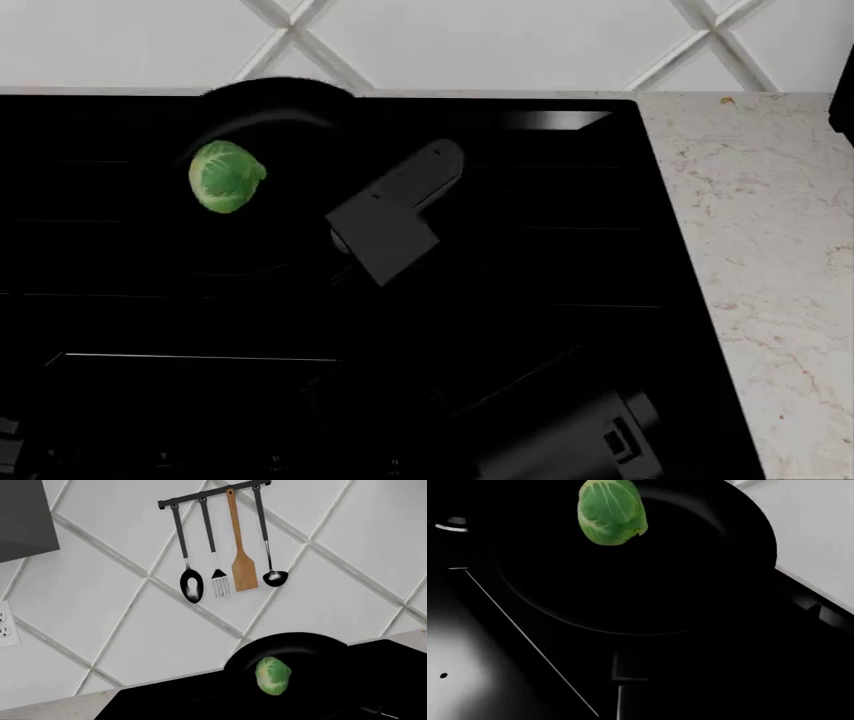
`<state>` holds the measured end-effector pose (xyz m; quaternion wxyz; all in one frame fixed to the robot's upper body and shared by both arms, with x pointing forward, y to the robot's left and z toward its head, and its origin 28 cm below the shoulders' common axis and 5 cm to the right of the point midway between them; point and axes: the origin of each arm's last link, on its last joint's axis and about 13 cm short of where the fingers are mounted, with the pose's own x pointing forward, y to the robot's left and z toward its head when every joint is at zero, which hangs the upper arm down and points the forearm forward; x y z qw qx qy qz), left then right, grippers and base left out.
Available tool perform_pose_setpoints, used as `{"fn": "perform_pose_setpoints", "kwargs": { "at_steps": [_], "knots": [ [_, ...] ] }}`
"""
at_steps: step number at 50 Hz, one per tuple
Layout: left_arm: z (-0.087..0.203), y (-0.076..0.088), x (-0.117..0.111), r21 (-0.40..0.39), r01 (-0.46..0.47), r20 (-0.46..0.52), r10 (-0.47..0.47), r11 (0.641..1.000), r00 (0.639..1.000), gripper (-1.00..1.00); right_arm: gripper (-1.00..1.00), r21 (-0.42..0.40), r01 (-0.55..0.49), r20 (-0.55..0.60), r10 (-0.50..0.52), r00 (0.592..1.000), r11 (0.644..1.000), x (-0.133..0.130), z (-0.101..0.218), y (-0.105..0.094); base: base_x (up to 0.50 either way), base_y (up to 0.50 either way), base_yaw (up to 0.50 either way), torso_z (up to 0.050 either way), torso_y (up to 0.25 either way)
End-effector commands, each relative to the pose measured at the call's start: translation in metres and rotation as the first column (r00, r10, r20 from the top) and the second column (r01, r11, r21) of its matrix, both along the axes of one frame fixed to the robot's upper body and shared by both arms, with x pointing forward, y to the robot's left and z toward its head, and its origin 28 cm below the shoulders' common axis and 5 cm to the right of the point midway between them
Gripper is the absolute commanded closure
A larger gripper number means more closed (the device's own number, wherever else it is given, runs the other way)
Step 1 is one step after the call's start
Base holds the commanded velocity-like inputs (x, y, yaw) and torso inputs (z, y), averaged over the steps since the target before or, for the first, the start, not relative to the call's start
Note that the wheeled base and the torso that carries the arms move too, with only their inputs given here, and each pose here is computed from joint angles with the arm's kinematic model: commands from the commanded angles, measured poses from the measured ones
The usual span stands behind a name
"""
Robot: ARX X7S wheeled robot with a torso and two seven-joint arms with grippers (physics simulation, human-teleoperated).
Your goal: Pick up the pan and dump the vegetables in it onto the plate. Then return the pan to the stove.
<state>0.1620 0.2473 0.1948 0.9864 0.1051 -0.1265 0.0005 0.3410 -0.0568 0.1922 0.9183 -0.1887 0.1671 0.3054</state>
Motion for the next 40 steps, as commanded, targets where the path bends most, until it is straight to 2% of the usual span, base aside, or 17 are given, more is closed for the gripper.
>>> {"fn": "perform_pose_setpoints", "kwargs": {
  "at_steps": [1, 4, 7, 12, 16, 31, 40],
  "knots": [
    [0.001, 0.001, -0.003, -0.007, 0.002, 0.017, -0.001, 1.0, 1.0, -1.0, 1.0, 0.084, 0.03, 0.225, -0.049, 0.973, 0.996, -0.026, 0.063, -0.012, 0.0, 0.0, 0.0, 0.0, 0.0],
    [0.004, 0.002, -0.006, -0.008, 0.003, 0.023, -0.003, 1.0, 1.0, -1.0, 1.0, 0.127, 0.046, 0.196, -0.071, 0.978, 0.991, -0.025, 0.065, -0.016, 0.0, 0.0, 0.0, 0.0, 0.003],
    [0.008, 0.002, -0.012, -0.017, 0.03, 0.025, -0.03, 0.999, 0.999, -1.0, 1.0, 0.125, 0.058, 0.207, -0.083, 0.975, 0.99, -0.024, 0.068, -0.018, 0.0, 0.0, 0.0, 0.0, 0.004],
    [0.02, 0.006, -0.035, -0.001, 0.076, 0.045, -0.076, 0.997, 0.996, -1.0, 1.0, 0.151, 0.078, 0.195, -0.108, 0.975, 0.985, -0.019, 0.072, -0.022, 0.0, 0.0, 0.0, 0.0, 0.002],
    [0.025, 0.011, -0.045, 0.005, 0.094, 0.059, -0.094, 0.996, 0.994, -1.0, 1.0, 0.16, 0.079, 0.202, -0.111, 0.973, 0.984, -0.02, 0.075, -0.019, 0.0, 0.0, 0.0, 0.0, 0.002],
    [0.03, 0.014, -0.049, 0.013, 0.111, 0.086, -0.112, 0.994, 0.99, -1.0, 1.0, 0.156, 0.078, 0.207, -0.109, 0.972, 0.985, -0.024, 0.081, -0.016, 0.06, 0.5, 0.0, 0.001, 0.002],
    [0.038, 0.016, -0.043, 0.046, 0.068, 0.114, -0.073, 0.997, 0.991, -1.0, 1.0, 0.143, 0.072, 0.229, -0.103, 0.968, 0.987, -0.03, 0.087, -0.015, 0.08, 0.5, 0.0, 0.0, 0.004]
  ]
}}
